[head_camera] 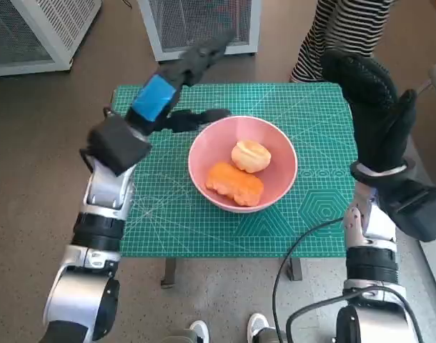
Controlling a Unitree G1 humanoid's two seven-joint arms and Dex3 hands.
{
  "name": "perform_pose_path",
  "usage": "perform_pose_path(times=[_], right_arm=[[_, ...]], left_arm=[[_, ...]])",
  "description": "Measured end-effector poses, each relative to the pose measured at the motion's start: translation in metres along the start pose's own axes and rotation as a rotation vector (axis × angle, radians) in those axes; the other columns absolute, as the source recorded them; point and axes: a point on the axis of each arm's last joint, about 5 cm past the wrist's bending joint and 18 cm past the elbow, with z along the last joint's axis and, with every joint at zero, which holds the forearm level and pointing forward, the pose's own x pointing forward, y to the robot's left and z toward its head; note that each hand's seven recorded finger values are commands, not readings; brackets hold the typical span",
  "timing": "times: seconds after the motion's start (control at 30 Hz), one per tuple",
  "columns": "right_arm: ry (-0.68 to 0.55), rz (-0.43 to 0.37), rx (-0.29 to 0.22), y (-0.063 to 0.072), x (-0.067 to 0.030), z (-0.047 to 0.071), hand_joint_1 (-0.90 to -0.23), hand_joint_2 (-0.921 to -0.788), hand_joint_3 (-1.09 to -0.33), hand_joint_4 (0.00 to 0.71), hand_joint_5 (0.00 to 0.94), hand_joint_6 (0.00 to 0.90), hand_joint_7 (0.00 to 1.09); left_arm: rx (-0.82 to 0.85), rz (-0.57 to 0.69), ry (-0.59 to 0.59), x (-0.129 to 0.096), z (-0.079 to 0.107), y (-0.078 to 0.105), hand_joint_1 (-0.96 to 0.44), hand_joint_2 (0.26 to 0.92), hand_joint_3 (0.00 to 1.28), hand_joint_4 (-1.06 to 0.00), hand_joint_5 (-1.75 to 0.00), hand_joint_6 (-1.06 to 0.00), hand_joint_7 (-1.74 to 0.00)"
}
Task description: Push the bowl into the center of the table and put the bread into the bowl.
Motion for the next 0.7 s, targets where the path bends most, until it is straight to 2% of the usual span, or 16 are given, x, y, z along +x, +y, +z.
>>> perform_pose_path(times=[0.03,0.17,0.37,0.7], right_arm=[[-0.002,0.003,0.0,0.0,0.0013,0.001,-0.564,-0.921,-0.73,0.236,0.002,0.008,0.6],[-0.01,0.02,-0.007,0.002,0.0066,0.003,-0.566,-0.921,-0.728,0.238,0.003,0.004,0.61],[-0.019,0.043,-0.016,0.003,0.0163,0.005,-0.57,-0.921,-0.72,0.24,0.004,0.003,0.61],[-0.045,0.068,-0.04,0.002,0.0299,0.011,-0.567,-0.921,-0.72,0.242,0.004,0.001,0.61]], left_arm=[[-0.017,0.013,-0.019,-0.001,0.001,0.0,-0.48,0.921,0.3,-0.24,-0.01,-0.08,-0.39],[-0.064,0.052,-0.089,-0.004,0.007,-0.001,-0.51,0.921,0.37,-0.23,-0.01,-0.02,-0.52],[-0.102,0.114,-0.16,-0.009,0.012,0.001,-0.55,0.921,0.39,-0.25,-0.01,0.0,-0.59],[-0.085,0.176,-0.196,-0.02,0.011,0.001,-0.58,0.921,0.4,-0.26,-0.02,0.0,-0.6]])
